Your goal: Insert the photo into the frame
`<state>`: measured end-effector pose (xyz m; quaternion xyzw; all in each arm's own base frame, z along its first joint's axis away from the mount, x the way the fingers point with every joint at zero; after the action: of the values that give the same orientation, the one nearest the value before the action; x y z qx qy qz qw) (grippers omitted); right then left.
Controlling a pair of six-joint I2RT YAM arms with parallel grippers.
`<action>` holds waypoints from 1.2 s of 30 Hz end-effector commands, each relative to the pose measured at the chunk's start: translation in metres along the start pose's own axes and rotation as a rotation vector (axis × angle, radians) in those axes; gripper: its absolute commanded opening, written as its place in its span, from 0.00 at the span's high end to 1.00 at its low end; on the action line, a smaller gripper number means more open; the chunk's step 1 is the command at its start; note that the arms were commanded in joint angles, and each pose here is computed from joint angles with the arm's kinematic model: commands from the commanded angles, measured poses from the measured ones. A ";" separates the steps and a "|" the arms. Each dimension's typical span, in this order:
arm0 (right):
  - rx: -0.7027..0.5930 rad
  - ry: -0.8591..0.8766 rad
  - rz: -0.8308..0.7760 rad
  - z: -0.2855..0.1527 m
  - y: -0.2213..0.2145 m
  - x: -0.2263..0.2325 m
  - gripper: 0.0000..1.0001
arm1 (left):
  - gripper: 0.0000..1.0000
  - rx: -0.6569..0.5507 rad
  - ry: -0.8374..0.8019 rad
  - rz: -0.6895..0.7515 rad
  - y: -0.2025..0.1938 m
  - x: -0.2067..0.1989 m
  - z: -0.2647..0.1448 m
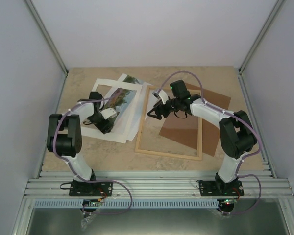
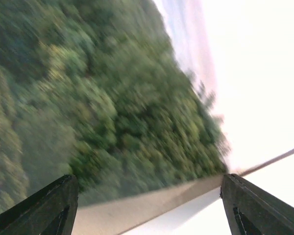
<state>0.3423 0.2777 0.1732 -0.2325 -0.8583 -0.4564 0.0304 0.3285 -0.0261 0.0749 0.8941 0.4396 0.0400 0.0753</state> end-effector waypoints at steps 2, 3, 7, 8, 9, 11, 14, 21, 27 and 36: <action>-0.013 0.029 -0.026 -0.001 0.000 0.005 0.22 | 0.17 0.060 -0.116 0.069 -0.033 -0.033 -0.011; -0.016 0.037 -0.026 -0.001 -0.001 0.006 0.23 | 0.17 0.061 -0.149 0.092 -0.039 -0.041 -0.015; -0.035 0.076 -0.041 0.000 -0.005 0.014 0.24 | 0.15 -0.009 -0.217 0.227 -0.052 -0.063 -0.030; -0.041 0.083 -0.054 0.000 -0.006 0.017 0.24 | 0.15 -0.044 -0.222 0.261 -0.052 -0.067 -0.034; -0.044 0.087 -0.067 0.002 -0.008 0.020 0.24 | 0.15 -0.086 -0.225 0.301 -0.051 -0.070 -0.038; -0.045 0.093 -0.094 0.004 -0.011 0.026 0.24 | 0.13 -0.170 -0.216 0.383 -0.048 -0.075 -0.045; -0.036 0.099 -0.093 0.007 -0.017 0.029 0.25 | 0.11 -0.242 -0.195 0.496 -0.041 -0.078 -0.046; -0.043 0.090 -0.107 0.002 -0.022 0.033 0.25 | 0.12 -0.246 -0.196 0.672 -0.025 -0.077 -0.031; -0.052 0.080 -0.088 -0.004 -0.024 0.037 0.25 | 0.16 -0.198 -0.175 0.784 -0.017 -0.083 -0.010; -0.053 0.057 -0.073 -0.008 -0.024 0.035 0.26 | 0.30 -0.122 -0.151 0.864 -0.017 -0.082 0.011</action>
<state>0.3003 0.2757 0.1592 -0.1905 -0.8577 -0.4754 0.0458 0.2636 -0.0822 0.0709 0.9866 0.0488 0.0216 0.1541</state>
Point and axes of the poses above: each gripper's point midway between its finger pads, its own z axis out along the fingers, its own x axis along the line the jaws close on, y = z × x, the point moved 6 cm from there along -z, back along the fingers, and after that the axes turned 6 degrees about -z, right-handed, at the moved point
